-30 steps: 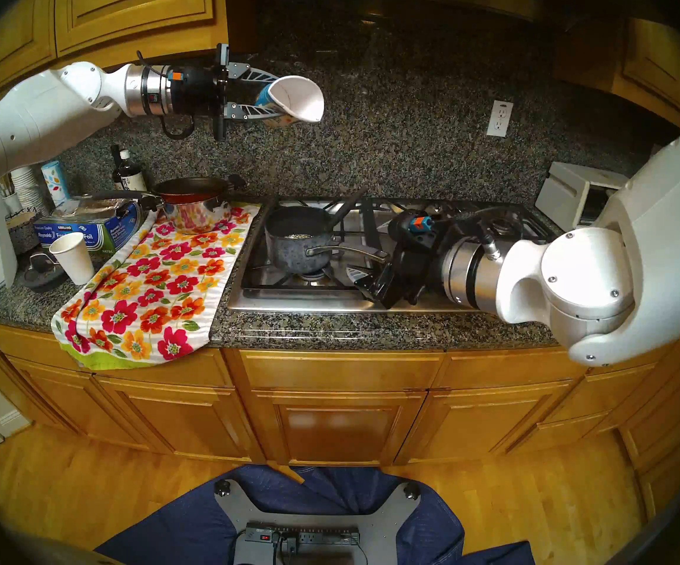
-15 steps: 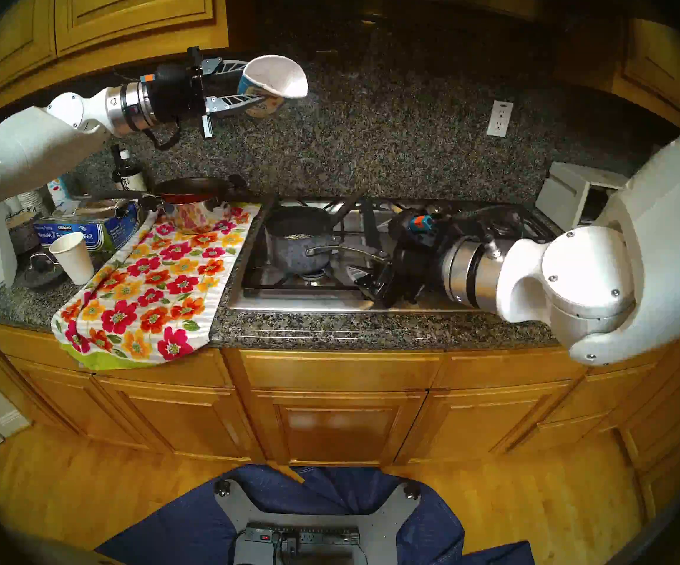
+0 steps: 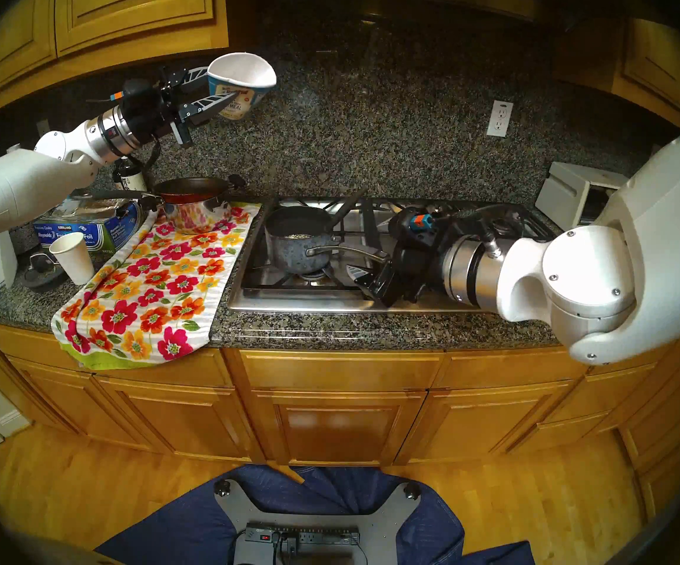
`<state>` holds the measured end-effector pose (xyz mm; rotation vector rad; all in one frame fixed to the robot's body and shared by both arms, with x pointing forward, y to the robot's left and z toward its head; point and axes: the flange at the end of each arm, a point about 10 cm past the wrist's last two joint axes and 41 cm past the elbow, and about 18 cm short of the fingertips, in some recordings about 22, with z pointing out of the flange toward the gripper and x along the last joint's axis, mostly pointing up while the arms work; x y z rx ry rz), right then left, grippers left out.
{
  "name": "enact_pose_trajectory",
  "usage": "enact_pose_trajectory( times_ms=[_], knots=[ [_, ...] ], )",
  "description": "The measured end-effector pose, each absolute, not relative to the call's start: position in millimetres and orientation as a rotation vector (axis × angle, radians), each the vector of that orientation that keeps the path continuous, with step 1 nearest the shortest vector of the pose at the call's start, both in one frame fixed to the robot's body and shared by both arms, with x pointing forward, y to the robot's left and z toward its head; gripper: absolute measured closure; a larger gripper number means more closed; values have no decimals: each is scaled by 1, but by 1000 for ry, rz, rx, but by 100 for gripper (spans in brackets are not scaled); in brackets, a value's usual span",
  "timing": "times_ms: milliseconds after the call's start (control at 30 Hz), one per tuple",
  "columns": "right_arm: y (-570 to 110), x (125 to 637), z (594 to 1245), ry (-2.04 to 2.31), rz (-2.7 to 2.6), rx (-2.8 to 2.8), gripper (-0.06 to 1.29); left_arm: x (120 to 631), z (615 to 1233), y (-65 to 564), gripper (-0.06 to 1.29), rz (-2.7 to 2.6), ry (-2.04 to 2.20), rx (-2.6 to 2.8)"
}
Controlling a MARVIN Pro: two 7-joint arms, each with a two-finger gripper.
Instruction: Pour oats into pot and stir with a spoon
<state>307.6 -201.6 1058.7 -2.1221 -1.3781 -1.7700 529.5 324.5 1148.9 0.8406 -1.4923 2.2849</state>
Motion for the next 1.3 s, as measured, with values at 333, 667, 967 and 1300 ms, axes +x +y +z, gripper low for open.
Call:
enact_pose_trajectory(
  times_ms=[333, 667, 967, 1300],
  knots=[
    [-202, 308, 1059, -1378, -1772, -2121, -2, 519, 1115, 344, 71, 2290, -1371, 909],
    [-202, 308, 1059, -1379, -1773, -2121, -2, 507, 1079, 368, 71, 2301, -1257, 995],
    [-202, 308, 1059, -1379, -1773, -2121, -2, 491, 1028, 395, 71, 2262, -1196, 1144],
    [-202, 308, 1059, -1379, -1773, -2121, -2, 474, 980, 436, 70, 2265, -1091, 1326]
  ],
)
